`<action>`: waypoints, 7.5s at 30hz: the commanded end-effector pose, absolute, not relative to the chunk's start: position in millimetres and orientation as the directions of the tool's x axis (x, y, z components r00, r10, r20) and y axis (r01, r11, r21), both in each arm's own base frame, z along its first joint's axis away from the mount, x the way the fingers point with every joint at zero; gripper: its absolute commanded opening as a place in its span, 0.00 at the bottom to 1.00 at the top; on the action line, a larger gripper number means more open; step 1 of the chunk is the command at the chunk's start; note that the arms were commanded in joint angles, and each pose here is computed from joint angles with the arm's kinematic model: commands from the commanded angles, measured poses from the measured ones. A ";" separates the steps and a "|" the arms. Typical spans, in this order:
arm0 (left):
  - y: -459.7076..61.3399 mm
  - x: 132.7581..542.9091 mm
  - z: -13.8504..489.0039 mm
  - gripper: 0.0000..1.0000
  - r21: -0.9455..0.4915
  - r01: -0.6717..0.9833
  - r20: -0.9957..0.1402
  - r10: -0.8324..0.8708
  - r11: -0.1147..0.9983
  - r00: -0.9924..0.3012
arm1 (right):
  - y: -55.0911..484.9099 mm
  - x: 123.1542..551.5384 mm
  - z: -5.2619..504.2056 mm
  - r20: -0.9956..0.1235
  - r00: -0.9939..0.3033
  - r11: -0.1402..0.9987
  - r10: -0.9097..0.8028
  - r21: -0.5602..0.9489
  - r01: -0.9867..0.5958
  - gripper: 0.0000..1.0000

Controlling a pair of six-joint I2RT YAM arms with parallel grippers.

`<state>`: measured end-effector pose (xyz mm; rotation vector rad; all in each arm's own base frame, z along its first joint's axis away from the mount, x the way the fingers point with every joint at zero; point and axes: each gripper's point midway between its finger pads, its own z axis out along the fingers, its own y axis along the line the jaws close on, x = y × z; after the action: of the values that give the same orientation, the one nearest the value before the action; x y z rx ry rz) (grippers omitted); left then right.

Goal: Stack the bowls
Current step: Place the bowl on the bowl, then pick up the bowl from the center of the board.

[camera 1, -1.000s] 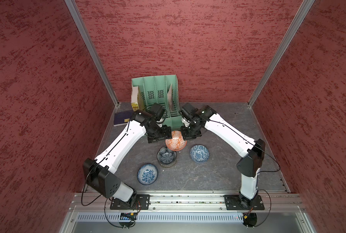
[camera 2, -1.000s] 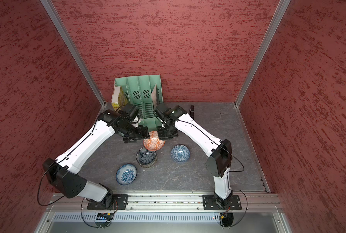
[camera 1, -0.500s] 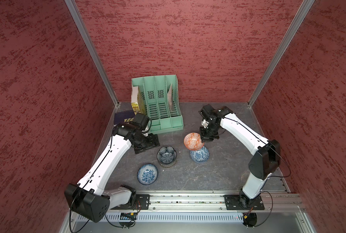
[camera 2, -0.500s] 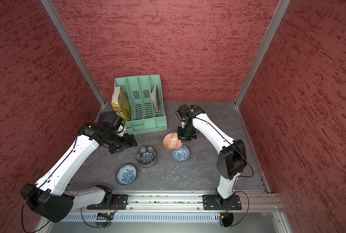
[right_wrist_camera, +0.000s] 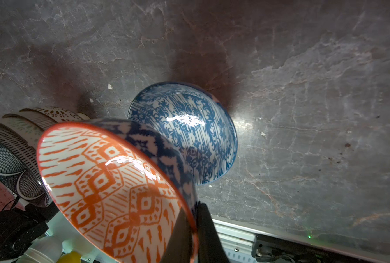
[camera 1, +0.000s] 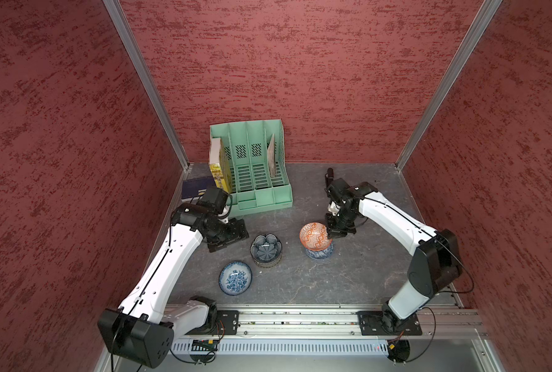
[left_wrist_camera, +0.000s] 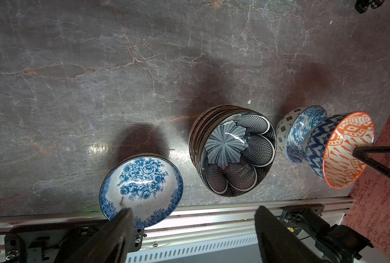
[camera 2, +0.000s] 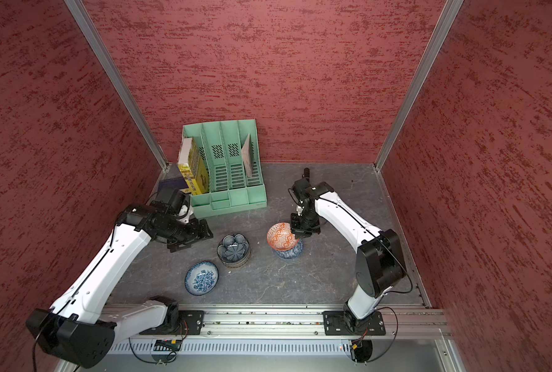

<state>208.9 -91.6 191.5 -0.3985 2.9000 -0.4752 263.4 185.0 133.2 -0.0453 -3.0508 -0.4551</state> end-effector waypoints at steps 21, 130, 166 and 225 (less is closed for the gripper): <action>-88.2 208.0 180.3 0.87 -0.367 -0.234 -0.120 -0.296 0.900 -0.948 | 180.6 268.8 113.0 -0.009 -0.999 0.929 0.044 0.369 0.037 0.00; -78.4 173.7 167.8 0.87 -0.325 -0.270 -0.051 -0.302 0.906 -0.952 | 167.4 262.3 102.6 -0.077 -0.997 0.938 0.029 0.346 0.000 0.28; -78.2 172.3 165.1 0.87 -0.325 -0.275 -0.044 -0.306 0.905 -0.951 | 171.2 263.3 80.9 -0.002 -0.999 0.941 0.041 0.336 0.038 0.10; -60.1 114.3 51.0 0.38 -0.150 -0.697 0.064 -0.697 0.701 -0.715 | 192.4 251.2 186.6 -0.164 -0.986 0.854 0.019 0.516 -0.070 0.46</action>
<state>105.3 -55.4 48.1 -1.1855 2.9492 -0.1918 256.3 190.2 185.6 0.0172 -3.1911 -0.8739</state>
